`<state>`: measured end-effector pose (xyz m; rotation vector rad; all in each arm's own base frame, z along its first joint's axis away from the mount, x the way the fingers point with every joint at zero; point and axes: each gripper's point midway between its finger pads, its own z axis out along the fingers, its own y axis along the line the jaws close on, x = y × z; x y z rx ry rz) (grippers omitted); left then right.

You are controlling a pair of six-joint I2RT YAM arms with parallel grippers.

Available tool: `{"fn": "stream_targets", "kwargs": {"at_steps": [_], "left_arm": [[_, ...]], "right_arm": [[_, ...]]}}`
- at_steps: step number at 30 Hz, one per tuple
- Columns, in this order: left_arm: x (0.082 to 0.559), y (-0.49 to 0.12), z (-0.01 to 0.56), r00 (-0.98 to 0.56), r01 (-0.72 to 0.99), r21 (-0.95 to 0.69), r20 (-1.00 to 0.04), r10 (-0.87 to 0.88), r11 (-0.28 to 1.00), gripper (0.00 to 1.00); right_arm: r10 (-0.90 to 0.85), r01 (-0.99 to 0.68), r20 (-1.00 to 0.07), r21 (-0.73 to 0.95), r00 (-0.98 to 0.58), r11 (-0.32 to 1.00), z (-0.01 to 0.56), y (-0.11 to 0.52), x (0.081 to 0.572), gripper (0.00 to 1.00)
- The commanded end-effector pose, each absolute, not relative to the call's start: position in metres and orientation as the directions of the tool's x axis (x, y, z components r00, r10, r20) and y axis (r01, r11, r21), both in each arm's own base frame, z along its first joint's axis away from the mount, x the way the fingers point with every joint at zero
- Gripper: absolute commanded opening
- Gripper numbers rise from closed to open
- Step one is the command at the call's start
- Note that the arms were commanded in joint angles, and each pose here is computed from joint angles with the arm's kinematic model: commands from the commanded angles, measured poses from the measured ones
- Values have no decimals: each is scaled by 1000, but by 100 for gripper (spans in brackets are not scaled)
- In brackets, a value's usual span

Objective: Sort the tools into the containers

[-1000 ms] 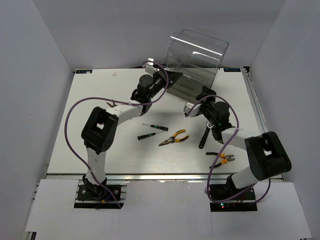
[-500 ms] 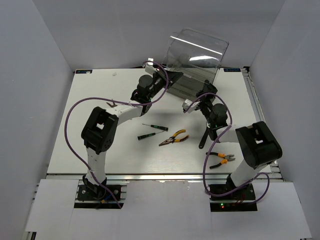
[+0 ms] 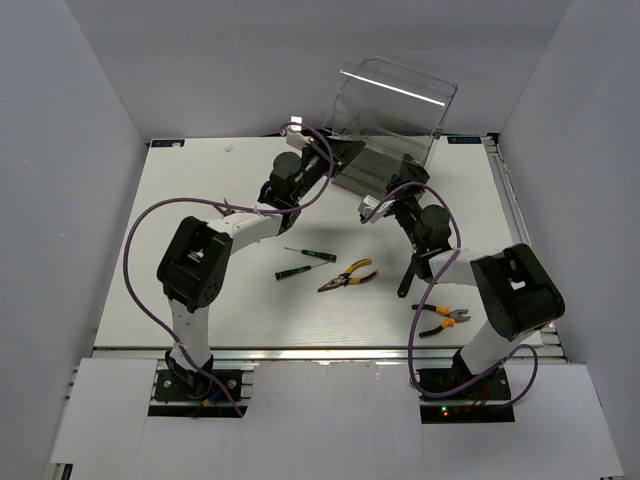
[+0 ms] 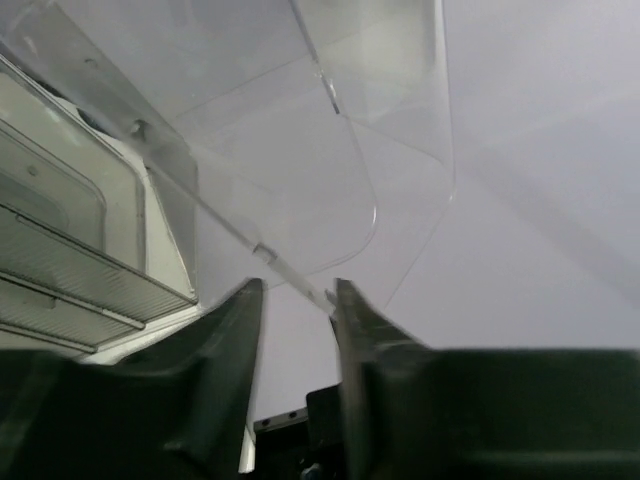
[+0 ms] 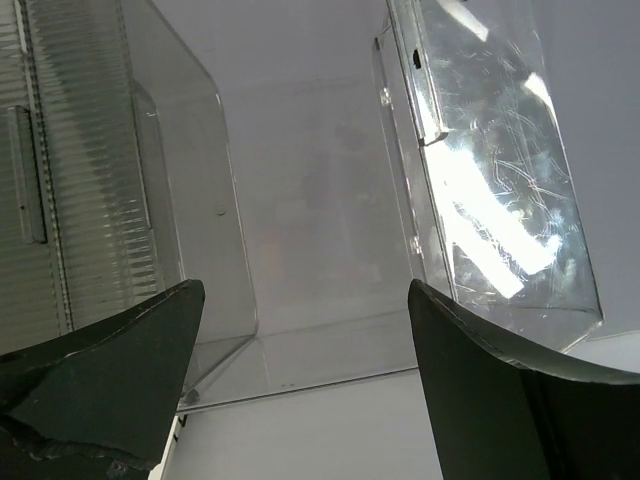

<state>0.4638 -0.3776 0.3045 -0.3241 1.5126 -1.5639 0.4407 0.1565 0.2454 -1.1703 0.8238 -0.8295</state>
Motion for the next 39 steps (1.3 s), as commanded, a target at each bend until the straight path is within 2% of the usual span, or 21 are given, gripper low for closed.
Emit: {"fn": "stream_targets", "kwargs": {"at_steps": [1,2,5,6,9,15,17,23,29,33,39], "left_arm": [[445,-360,353,-507,472,-873,-379,-774,118,49],[444,-357,352,-500,468,-875,-378,-779,123,57],[433,-347,351,-489,463,-875,-385,-783,141,68],[431,-343,351,-476,462,-874,-389,-789,152,74],[415,-329,348,-446,482,-852,-439,-780,204,77],[371,-293,314,-376,500,-771,-604,-703,395,77],[357,-286,281,-412,460,-767,-631,-657,447,74],[315,-301,218,-519,504,-675,-735,-436,538,71],[290,-370,163,-580,619,-568,-796,-171,543,72],[292,-410,156,-540,703,-499,-838,-75,507,74],[285,-440,120,-550,751,-478,-834,32,456,74]], "right_arm": [[-869,384,-88,-872,486,303,337,150,422,89],[-870,390,-89,-869,484,306,340,149,422,89],[-871,393,-89,-866,484,307,342,149,422,89],[-871,396,-89,-865,484,308,345,149,422,89],[-869,399,-91,-862,487,314,350,150,422,89],[-864,370,-142,-861,484,349,366,146,425,89],[-858,345,-176,-862,483,371,369,146,427,89],[-848,277,-240,-873,472,401,374,145,434,89],[-846,242,-267,-880,462,410,370,144,437,89],[-842,227,-289,-877,455,424,370,144,440,89],[-838,217,-329,-865,436,452,374,142,447,89]]}}
